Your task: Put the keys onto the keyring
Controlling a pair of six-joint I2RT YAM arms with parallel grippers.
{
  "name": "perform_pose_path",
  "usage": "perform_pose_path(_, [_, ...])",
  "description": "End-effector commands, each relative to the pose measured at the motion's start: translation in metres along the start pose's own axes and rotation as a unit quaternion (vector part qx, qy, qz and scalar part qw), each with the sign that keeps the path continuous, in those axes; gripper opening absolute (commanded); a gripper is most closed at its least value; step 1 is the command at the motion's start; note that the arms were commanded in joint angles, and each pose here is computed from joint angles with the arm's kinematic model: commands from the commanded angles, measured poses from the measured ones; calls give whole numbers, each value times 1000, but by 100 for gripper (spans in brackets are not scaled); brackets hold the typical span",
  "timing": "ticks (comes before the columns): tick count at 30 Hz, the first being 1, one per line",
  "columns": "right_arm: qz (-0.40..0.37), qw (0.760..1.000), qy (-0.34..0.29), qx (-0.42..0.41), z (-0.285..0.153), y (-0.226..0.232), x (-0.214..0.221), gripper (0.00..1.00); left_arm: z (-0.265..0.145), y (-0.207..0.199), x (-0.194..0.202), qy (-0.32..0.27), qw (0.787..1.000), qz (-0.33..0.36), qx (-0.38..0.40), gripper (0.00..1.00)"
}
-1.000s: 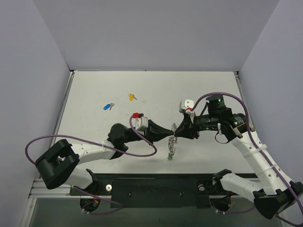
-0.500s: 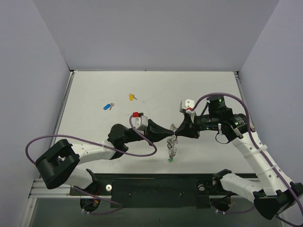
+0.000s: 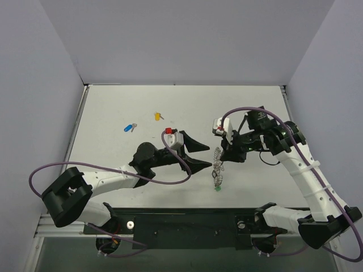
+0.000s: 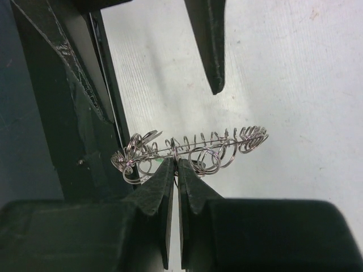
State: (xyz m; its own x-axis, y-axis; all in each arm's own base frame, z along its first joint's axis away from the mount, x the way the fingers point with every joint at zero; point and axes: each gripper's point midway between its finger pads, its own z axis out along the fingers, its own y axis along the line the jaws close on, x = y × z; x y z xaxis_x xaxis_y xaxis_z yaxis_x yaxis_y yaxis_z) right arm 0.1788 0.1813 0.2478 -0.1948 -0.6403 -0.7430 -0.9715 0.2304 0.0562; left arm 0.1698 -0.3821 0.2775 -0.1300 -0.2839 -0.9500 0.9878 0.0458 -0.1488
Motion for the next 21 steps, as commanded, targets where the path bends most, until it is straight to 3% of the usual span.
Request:
perform_pose_path(1, [-15,996,79,-26,-12,11,21,0,16,5,-5,34,999,-12,4,75])
perform_pose_path(8, [-24,992,115,-36,-4,8,26,0,17,4,0,44,999,10,8,69])
perform_pose_path(21, [1,995,91,-52,12,7,10,0,27,-12,14,54,998,3,37,55])
